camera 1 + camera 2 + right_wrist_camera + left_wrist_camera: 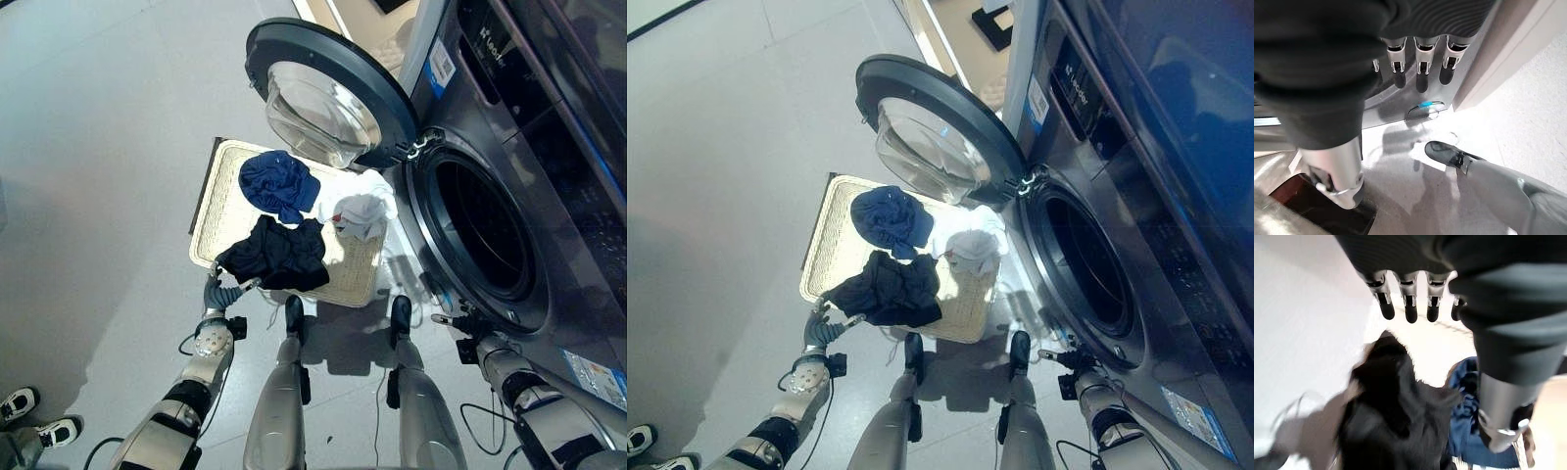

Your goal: Put the clothes into the washing machine.

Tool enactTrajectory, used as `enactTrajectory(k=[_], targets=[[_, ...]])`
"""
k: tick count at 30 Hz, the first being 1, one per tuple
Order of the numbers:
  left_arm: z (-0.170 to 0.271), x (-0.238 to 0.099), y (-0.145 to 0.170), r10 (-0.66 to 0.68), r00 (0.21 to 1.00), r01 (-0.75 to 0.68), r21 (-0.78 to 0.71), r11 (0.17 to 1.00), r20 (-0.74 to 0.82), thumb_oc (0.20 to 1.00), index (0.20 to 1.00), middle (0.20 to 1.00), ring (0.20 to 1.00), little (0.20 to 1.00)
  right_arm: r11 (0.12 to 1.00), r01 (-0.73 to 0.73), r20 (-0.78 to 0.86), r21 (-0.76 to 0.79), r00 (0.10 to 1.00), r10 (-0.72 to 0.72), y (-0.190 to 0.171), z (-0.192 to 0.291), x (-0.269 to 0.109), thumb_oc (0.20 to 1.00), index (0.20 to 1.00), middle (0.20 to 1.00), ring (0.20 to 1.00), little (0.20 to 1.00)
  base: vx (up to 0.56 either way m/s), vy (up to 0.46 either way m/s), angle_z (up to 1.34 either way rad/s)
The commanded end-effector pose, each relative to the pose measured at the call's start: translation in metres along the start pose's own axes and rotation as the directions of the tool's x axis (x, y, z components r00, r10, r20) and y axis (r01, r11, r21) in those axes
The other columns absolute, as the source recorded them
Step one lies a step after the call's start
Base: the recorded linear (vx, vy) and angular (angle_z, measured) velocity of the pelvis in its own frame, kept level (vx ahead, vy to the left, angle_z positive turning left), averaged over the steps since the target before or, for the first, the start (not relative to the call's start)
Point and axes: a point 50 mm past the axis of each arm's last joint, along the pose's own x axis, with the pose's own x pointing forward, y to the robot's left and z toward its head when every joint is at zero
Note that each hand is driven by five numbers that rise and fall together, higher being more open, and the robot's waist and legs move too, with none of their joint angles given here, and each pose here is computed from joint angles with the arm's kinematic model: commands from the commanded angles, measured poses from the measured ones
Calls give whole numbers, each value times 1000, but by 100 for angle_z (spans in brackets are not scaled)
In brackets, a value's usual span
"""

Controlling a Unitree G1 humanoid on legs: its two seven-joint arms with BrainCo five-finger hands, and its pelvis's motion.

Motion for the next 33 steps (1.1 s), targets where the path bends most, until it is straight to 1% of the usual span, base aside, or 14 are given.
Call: enactTrajectory(k=[1,2,3,5,6,8,14,17,19,20,23,26,31,33], targets=[[32,16,12,75,974,-106,136,985,216,1000,1000,1000,1000,1000,1000,12,58,-10,998,-11,-2,4,-2,1000,1000,1000,1000,1000,0,0,0],[34,17,12,77,969,-114,149,982,235,1000,1000,1000,1000,1000,1000,13,64,-13,998,-12,-3,6,-1,1000,1000,1000,1000,1000,-23,-7,8],[48,22,14,88,941,-159,199,967,326,1000,1000,1000,1000,1000,1000,20,98,-6,995,-19,-7,15,-1,1000,1000,1000,1000,1000,-15,4,15],[58,25,14,71,911,-191,263,946,405,1000,1000,1000,1000,1000,1000,24,121,-4,992,-24,-10,21,0,1000,1000,1000,1000,1000,-9,1,17],[66,27,12,55,885,-218,307,926,463,1000,1000,1000,1000,1000,1000,27,139,-2,990,-26,-11,26,0,1000,1000,1000,1000,1000,-1,-7,9],[76,31,12,14,850,-250,380,891,527,1000,1000,1000,1000,1000,1000,25,163,-3,986,-24,-13,34,0,1000,1000,1000,1000,1000,9,-12,9],[99,46,19,-60,785,-314,479,820,617,1000,1000,1000,1000,1000,1000,12,231,-8,973,-10,-13,55,0,1000,1000,1000,1000,1000,3,-7,4],[107,53,21,-118,778,-308,540,783,616,1000,1000,1000,1000,1000,1000,5,256,-16,967,-1,-12,62,0,1000,1000,1000,1000,1000,0,0,0],[108,57,20,-154,795,-278,577,768,587,1000,1000,1000,1000,1000,1000,4,264,-21,964,1,-12,65,0,1000,1000,1000,1000,1000,0,0,0],[108,61,20,-188,820,-239,621,747,541,1000,1000,1000,1000,1000,1000,8,277,-25,961,-1,-14,71,0,1000,1000,1000,1000,1000,0,0,0],[104,62,19,-208,833,-214,646,733,512,1000,1000,1000,1000,1000,1000,12,286,-27,958,-4,-16,77,1,1000,1000,1000,1000,1000,6,11,-1],[101,64,21,-196,849,-211,655,725,490,1000,1000,1000,1000,1000,999,16,305,-36,952,-4,-19,83,0,1000,1000,1000,1000,1000,8,51,-3],[109,71,25,-168,859,-229,656,719,483,1000,1000,1000,1000,1000,999,22,321,-38,947,-9,-21,91,1,1000,1000,1000,1000,1000,3,16,-1],[109,75,29,-153,876,-224,667,710,457,1000,1000,1000,1000,1000,999,21,330,-39,944,-7,-20,95,0,1000,1000,1000,1000,1000,0,0,0]])
